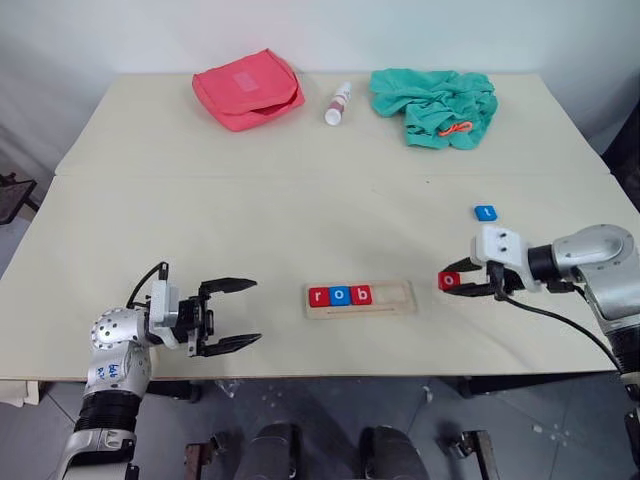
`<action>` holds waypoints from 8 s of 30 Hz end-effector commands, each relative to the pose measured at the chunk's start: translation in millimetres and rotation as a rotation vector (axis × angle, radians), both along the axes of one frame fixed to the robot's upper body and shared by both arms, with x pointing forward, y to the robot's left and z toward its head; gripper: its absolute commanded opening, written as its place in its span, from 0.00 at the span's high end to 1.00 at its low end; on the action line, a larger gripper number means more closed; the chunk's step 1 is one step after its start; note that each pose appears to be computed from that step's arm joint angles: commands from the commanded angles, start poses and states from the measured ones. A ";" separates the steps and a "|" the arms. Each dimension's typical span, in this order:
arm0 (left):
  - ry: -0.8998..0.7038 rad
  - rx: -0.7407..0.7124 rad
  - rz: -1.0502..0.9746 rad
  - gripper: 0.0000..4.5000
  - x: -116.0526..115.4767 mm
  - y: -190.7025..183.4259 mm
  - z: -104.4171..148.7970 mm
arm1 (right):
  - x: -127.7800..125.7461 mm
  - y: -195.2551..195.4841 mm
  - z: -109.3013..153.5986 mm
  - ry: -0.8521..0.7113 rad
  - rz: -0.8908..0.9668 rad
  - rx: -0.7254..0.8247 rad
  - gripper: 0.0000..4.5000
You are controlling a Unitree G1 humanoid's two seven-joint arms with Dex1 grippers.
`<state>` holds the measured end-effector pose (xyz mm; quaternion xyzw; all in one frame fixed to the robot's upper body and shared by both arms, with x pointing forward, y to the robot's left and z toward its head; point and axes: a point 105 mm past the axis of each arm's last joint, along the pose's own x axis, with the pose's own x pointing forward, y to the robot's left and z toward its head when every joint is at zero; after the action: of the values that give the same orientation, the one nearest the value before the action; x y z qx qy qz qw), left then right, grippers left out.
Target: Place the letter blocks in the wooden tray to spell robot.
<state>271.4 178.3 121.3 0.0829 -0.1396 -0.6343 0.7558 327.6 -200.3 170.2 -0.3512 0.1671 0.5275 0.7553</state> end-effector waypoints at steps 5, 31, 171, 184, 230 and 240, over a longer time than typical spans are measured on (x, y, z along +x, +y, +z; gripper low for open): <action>-0.021 0.022 -0.081 0.00 -4.8 -3.2 -1.1 | -13.7 53.5 12.4 0.025 0.106 0.047 0.68; -0.035 0.016 -0.057 0.00 -12.8 -4.3 -2.8 | -5.5 85.1 -21.7 0.044 0.187 0.001 0.45; -0.021 -0.008 -0.063 0.00 2.0 -7.7 -0.8 | -58.6 -28.7 -38.7 -0.126 -0.689 0.313 0.01; -0.026 -0.031 -0.028 0.00 -8.2 -11.3 -5.0 | -12.4 -53.5 -31.6 -0.020 -0.284 -0.009 0.01; -0.044 -0.049 0.034 0.00 -13.5 -11.5 -4.5 | -1.9 52.7 -17.3 0.063 0.124 0.013 0.67; -0.046 -0.052 0.040 0.00 -10.6 -12.7 -4.2 | -7.7 55.4 -13.8 0.064 0.145 0.029 0.07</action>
<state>260.6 162.9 112.5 0.0717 -0.1613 -0.6193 0.7650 322.6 -148.3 145.7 -0.3296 0.1790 0.5905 0.7146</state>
